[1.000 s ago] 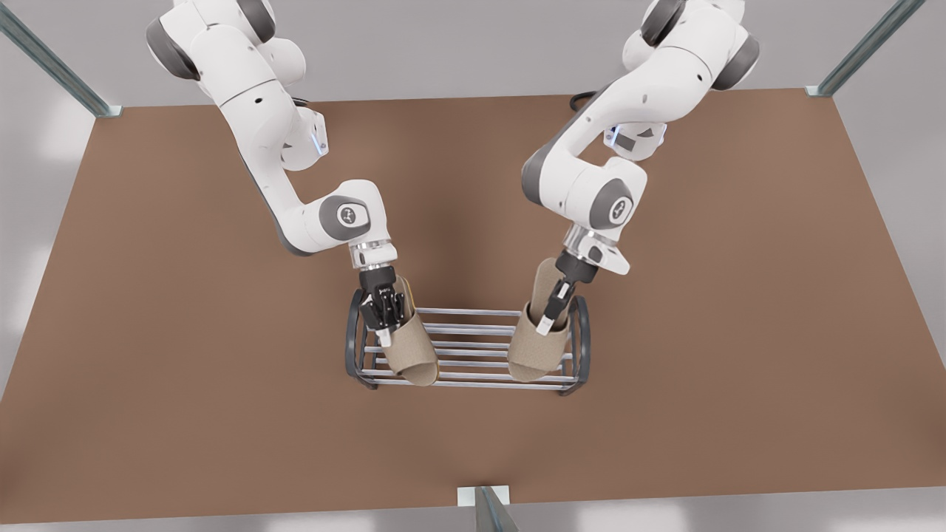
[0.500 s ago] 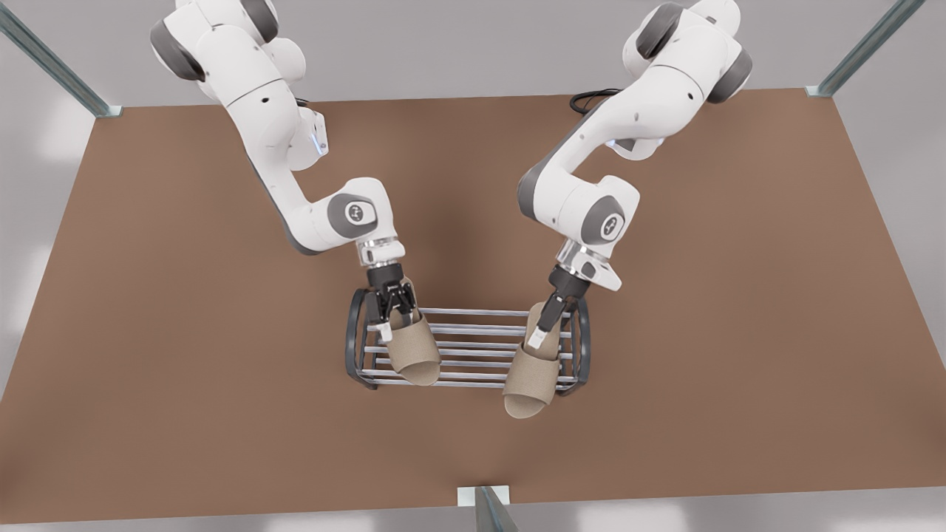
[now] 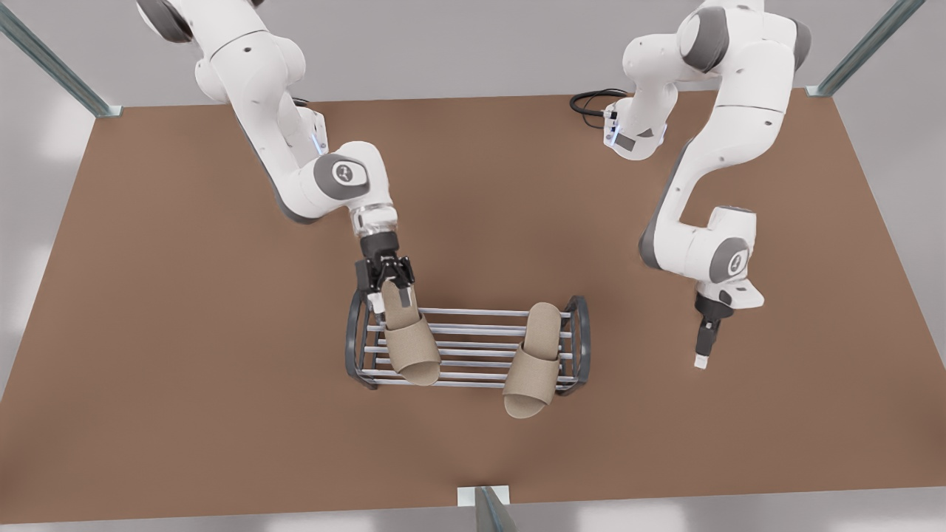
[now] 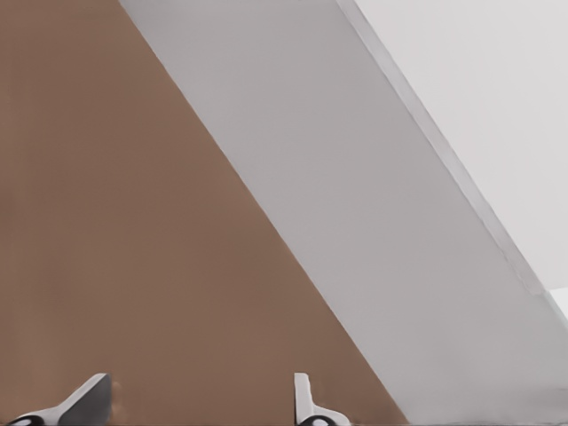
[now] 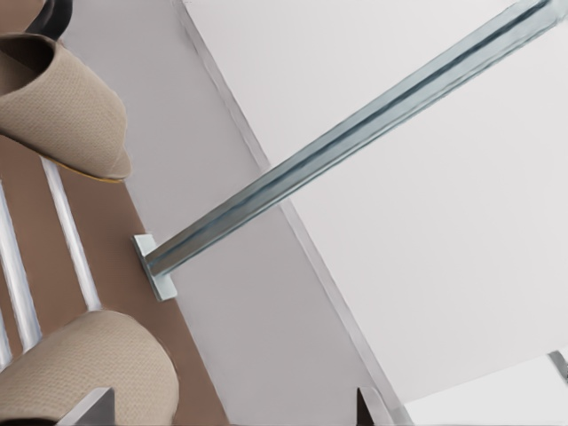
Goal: Place the right shoe on the shoe rack with the right arm, and place the left shoe on the shoe rack with the left arm
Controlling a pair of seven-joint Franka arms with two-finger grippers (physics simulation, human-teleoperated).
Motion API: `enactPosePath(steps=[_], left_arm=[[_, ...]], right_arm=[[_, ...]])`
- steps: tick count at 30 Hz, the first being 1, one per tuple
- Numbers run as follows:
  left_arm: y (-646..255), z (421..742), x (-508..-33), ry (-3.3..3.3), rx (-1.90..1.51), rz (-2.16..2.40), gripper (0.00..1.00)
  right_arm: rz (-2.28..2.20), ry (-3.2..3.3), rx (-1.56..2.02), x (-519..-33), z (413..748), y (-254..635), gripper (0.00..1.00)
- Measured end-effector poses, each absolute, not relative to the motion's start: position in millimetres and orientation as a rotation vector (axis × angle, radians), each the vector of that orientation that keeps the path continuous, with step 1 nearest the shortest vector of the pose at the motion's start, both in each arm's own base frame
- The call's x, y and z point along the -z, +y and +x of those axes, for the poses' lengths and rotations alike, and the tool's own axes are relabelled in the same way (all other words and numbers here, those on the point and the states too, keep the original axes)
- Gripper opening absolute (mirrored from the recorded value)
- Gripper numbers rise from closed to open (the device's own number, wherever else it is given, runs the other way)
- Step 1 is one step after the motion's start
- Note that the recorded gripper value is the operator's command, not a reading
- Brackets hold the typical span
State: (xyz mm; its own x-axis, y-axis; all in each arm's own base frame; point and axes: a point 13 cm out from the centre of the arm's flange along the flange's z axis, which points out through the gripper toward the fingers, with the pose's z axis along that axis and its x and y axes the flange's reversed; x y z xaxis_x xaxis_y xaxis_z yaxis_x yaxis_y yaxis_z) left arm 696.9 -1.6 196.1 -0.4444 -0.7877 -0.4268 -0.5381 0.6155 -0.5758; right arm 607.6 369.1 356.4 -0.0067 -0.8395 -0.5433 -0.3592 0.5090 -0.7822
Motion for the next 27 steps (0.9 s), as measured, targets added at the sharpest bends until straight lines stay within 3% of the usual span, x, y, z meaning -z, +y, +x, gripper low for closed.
enactPosePath(steps=[2, 4, 5, 7, 9, 12, 16, 18, 21, 24, 27], left_arm=[[82, 678, -170, 2.226, 0.377, -0.859, 1.0], [119, 701, -210, 2.271, 0.364, -0.501, 1.0], [110, 723, -254, 2.279, 0.37, -0.263, 1.0], [71, 758, -340, 2.295, 0.358, 0.198, 1.0], [30, 764, -405, 2.35, 0.295, 0.61, 1.0], [-30, 706, -439, 2.541, 0.149, 1.089, 1.0], [-16, 624, -480, 2.802, -0.017, 1.068, 1.0], [-14, 601, -483, 2.906, -0.049, 0.96, 1.0], [-35, 584, -484, 3.008, -0.057, 0.78, 1.0], [-65, 577, -478, 3.077, -0.048, 0.602, 1.0], [-76, 574, -471, 3.13, -0.047, 0.404, 1.0]], right_arm=[[-0.829, 1.688, 0.419, -412, 610, 392, 1.0], [-0.45, 1.84, 0.258, -497, 640, 412, 1.0], [-0.218, 1.966, 0.21, -517, 668, 371, 1.0], [0.346, 2.208, 0.194, -516, 722, 195, 1.0], [0.787, 2.344, 0.198, -488, 729, 44, 1.0], [1.127, 2.546, 0.185, -411, 702, -54, 1.0], [1.058, 2.825, 0.156, -353, 675, -27, 1.0], [0.976, 2.911, 0.122, -341, 675, -16, 1.0], [0.872, 2.966, 0.088, -350, 675, -20, 1.0], [0.794, 2.928, 0.042, -420, 685, -34, 1.0], [0.75, 2.963, 0.064, -436, 672, -52, 1.0]])
